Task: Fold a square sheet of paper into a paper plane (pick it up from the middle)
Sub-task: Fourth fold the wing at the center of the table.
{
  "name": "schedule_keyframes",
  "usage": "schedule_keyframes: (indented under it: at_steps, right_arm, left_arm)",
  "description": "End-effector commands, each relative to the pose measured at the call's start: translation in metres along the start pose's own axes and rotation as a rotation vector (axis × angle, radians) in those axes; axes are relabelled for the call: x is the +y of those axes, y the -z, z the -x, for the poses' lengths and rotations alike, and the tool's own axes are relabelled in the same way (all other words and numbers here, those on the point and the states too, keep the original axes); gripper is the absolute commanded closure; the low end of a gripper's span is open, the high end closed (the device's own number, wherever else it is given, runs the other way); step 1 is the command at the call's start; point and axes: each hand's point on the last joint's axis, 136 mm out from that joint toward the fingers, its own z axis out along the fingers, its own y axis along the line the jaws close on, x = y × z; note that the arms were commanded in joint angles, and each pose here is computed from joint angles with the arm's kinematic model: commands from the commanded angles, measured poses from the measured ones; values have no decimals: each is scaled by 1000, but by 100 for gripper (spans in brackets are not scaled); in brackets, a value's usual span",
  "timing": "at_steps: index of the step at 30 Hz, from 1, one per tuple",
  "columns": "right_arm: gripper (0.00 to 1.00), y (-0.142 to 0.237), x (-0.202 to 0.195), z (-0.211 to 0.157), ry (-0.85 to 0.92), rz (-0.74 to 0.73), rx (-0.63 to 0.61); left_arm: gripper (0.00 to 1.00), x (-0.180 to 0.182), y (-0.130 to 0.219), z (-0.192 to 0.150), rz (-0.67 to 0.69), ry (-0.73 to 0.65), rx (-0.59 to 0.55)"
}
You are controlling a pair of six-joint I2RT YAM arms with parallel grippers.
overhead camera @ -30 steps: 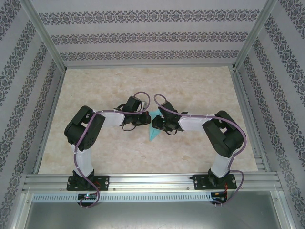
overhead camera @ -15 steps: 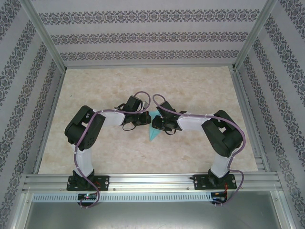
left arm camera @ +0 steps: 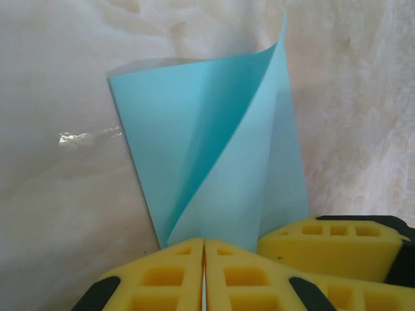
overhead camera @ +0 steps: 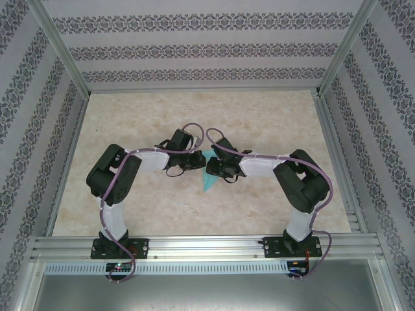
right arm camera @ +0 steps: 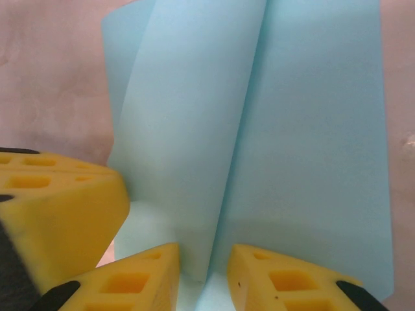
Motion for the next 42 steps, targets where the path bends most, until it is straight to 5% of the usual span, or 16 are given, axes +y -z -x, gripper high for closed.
schedule_keyframes:
  at_steps: [1, 34, 42]
  right_arm:
    - [70, -23, -81, -78, -20, -286, 243]
    - [71, -22, -82, -80, -36, -278, 244]
    - [70, 9, -30, -34, -16, -53, 114]
  left_arm:
    - [90, -21, 13, 3, -79, -8, -13]
    - [96, 21, -9, -7, 77, -3, 32]
    - [97, 37, -14, -15, 145, -16, 71]
